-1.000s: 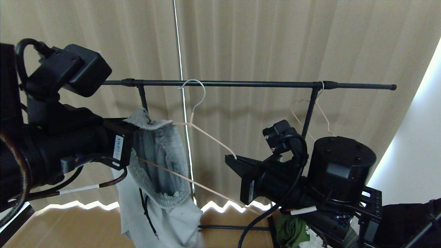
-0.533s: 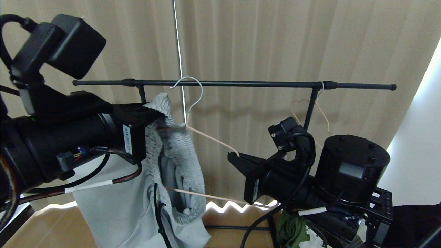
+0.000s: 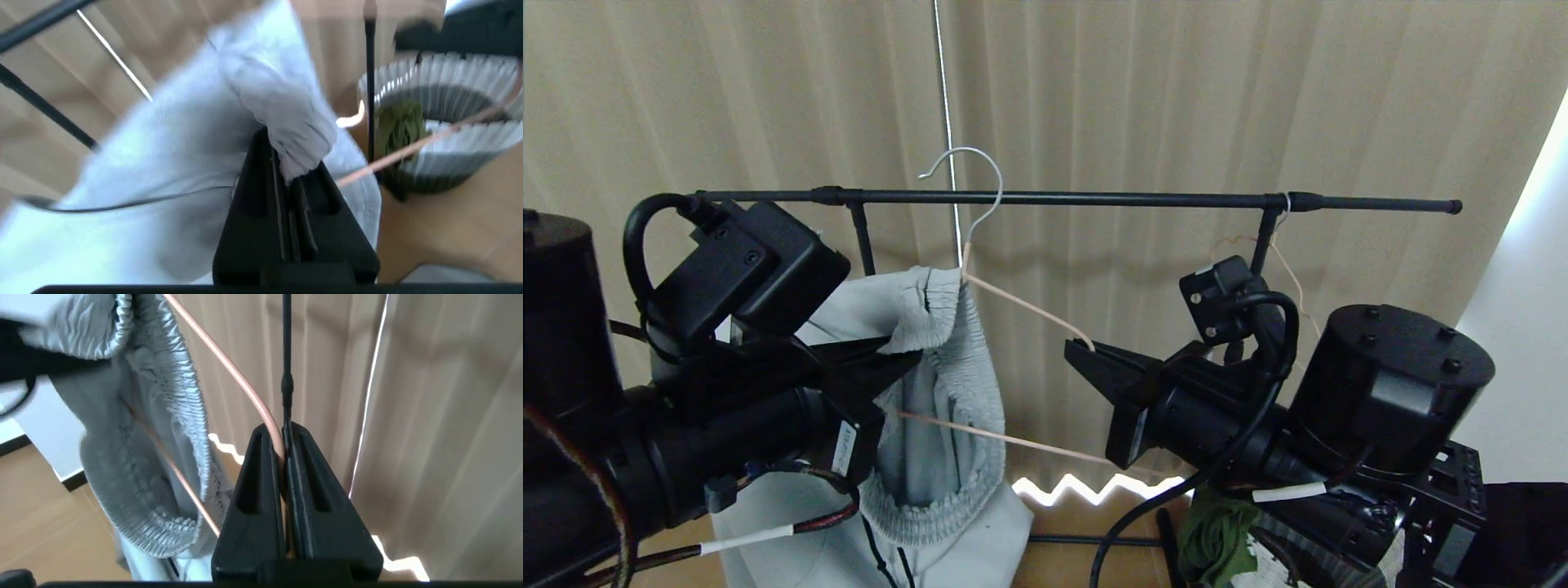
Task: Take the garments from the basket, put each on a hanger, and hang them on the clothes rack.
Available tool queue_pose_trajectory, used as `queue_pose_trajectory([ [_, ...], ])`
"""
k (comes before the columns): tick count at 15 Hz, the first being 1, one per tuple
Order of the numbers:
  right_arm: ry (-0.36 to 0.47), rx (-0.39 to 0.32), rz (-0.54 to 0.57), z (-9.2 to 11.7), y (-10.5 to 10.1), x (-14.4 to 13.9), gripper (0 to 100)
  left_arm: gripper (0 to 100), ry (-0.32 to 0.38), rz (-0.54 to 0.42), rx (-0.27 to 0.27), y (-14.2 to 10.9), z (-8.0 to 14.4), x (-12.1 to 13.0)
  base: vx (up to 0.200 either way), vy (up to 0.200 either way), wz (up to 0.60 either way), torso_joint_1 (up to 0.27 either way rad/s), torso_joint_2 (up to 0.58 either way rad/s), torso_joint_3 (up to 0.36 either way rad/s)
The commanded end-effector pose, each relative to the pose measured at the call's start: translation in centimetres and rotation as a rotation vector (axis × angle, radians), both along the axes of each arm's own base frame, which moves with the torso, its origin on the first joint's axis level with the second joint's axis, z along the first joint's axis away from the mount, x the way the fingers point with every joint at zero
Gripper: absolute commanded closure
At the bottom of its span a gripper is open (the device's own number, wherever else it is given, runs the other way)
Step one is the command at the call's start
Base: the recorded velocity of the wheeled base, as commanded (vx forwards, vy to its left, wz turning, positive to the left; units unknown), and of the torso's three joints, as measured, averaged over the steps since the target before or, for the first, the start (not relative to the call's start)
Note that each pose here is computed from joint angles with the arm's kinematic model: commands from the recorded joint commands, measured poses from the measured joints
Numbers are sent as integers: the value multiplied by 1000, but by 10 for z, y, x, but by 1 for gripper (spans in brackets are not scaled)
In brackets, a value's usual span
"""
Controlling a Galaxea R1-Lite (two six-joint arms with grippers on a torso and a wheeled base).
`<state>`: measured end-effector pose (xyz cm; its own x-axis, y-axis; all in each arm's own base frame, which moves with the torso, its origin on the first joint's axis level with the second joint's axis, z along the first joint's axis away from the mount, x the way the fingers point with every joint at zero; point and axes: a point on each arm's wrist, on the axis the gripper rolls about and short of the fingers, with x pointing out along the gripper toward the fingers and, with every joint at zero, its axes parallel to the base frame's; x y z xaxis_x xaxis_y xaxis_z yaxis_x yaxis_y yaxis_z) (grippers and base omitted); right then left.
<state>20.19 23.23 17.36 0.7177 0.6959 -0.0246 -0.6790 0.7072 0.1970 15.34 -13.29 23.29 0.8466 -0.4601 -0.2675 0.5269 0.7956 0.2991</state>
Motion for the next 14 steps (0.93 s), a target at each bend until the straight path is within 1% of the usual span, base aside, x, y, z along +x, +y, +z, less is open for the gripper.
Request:
queue_pose_trajectory([
  [1, -16, 19, 0, 8, -5, -4, 100, 100, 1, 1, -1, 2, -1, -2, 0, 0, 0, 0, 0, 0],
  [2, -18, 21, 0, 9, -5, -5, 100, 100, -2, 0, 1, 2, -1, -2, 0, 0, 0, 0, 0, 0],
  [3, -18, 21, 0, 9, -5, -5, 100, 0, -2, 0, 1, 2, -1, -2, 0, 0, 0, 0, 0, 0],
  [5, -26, 15, -1, 9, -6, -4, 100, 0, 1, -8, 9, 4, -3, -5, 0, 0, 0, 0, 0, 0],
  [8, -60, -1, -24, 11, -14, -3, 100, 0, -3, -100, -7, 17, -7, -24, 0, 0, 0, 0, 0, 0],
  [9, -69, -7, -41, 12, -18, 0, 100, 0, -11, -118, -2, 22, -9, -30, 0, 0, 0, 0, 0, 0],
  [10, -81, -15, -60, 13, -22, 4, 100, 0, -20, -128, -11, 27, -10, -36, 0, 0, 0, 0, 0, 0],
  [12, -105, -34, -114, 16, -35, 14, 100, 0, -55, -151, -40, 39, -7, -48, 0, 0, 0, 0, 0, 0],
  [13, -105, -46, -132, 15, -45, 15, 100, 0, -92, -143, -59, 46, 0, -53, 0, 0, 0, 0, 0, 0],
  [14, -107, -52, -124, 15, -49, 13, 100, 0, -115, -120, -68, 50, 4, -54, 0, 0, 0, 0, 0, 0],
])
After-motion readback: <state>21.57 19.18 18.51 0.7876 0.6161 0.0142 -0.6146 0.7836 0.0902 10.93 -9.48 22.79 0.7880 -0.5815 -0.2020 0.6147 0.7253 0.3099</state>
